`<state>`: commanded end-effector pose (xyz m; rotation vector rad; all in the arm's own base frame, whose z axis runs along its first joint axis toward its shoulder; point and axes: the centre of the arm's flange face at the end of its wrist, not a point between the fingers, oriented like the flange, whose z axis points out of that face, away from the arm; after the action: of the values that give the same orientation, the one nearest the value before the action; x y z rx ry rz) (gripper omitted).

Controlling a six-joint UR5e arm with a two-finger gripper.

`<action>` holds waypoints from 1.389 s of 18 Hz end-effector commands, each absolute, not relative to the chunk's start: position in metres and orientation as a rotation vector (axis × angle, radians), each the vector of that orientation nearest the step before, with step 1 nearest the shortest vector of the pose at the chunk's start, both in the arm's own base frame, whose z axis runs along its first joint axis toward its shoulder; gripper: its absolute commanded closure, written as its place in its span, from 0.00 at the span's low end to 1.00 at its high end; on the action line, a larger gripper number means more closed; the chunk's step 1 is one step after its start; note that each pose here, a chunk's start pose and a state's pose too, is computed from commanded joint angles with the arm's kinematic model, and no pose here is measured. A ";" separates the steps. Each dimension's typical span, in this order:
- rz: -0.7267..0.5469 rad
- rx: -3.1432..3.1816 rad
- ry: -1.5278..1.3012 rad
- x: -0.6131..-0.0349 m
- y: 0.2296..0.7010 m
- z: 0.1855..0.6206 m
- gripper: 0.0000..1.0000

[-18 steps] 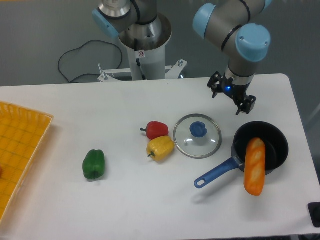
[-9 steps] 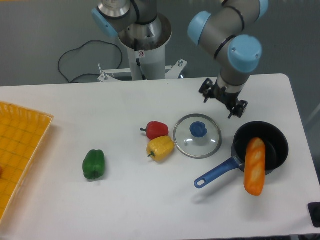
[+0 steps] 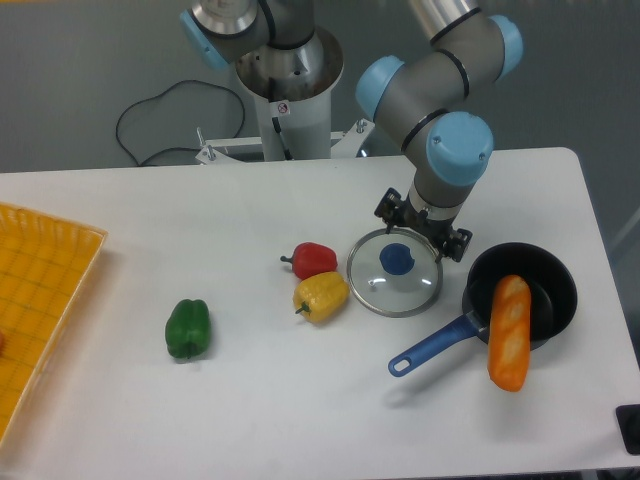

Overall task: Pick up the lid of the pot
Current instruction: 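Lower the gripper onto the blue knob and close on it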

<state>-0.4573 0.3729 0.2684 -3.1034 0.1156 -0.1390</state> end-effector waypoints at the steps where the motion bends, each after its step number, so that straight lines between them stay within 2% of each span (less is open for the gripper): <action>1: -0.138 -3.096 0.117 -0.457 0.374 0.267 0.00; 17: -0.184 -3.118 0.146 -0.432 0.366 0.224 0.01; 25: -0.144 -3.114 0.152 -0.430 0.366 0.220 0.01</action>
<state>-0.4298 0.3661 0.2196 -3.1142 0.1521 -0.1439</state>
